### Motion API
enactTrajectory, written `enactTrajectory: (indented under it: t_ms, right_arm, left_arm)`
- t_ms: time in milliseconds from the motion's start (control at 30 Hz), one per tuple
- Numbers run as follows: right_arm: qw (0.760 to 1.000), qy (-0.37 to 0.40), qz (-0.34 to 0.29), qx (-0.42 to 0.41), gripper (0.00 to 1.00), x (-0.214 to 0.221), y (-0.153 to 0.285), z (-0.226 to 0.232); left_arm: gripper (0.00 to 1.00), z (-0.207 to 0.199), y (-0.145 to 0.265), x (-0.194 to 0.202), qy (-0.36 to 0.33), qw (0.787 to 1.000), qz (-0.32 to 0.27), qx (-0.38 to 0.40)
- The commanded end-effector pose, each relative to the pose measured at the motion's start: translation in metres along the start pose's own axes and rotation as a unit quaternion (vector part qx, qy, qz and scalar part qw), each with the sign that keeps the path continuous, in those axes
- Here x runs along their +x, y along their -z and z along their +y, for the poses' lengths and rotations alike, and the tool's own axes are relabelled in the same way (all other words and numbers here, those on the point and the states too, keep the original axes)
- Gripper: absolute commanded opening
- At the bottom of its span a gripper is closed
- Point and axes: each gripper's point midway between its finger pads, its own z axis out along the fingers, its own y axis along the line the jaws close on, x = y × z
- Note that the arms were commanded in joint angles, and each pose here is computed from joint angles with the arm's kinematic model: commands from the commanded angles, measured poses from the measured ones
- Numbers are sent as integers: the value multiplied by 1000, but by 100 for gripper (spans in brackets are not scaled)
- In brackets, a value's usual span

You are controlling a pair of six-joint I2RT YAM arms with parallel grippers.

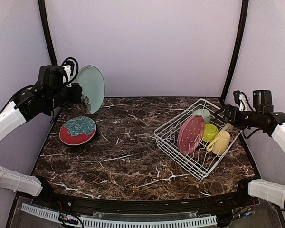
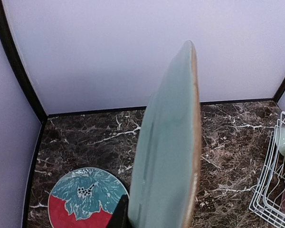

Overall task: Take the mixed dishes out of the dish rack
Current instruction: Grab the plate from the dish rack, then place the plate on the plate.

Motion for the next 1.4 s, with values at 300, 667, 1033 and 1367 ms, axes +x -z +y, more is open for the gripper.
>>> enactTrajectory:
  t_ms: [300, 667, 1033, 1367]
  right_arm:
    - [1000, 2, -5, -13, 99, -3, -3, 4]
    - [1000, 3, -7, -7, 99, -2, -2, 3]
    - [1000, 2, -6, -7, 99, -3, -3, 3]
    - [1000, -2, -6, -12, 99, -5, -4, 4]
  left_arm:
    - [1, 103, -11, 34, 440, 876, -52, 191]
    - [1, 175, -64, 125, 631, 760, -68, 139]
    - [1, 186, -95, 167, 637, 766, -17, 86]
    - [1, 187, -117, 192, 628, 774, 22, 76]
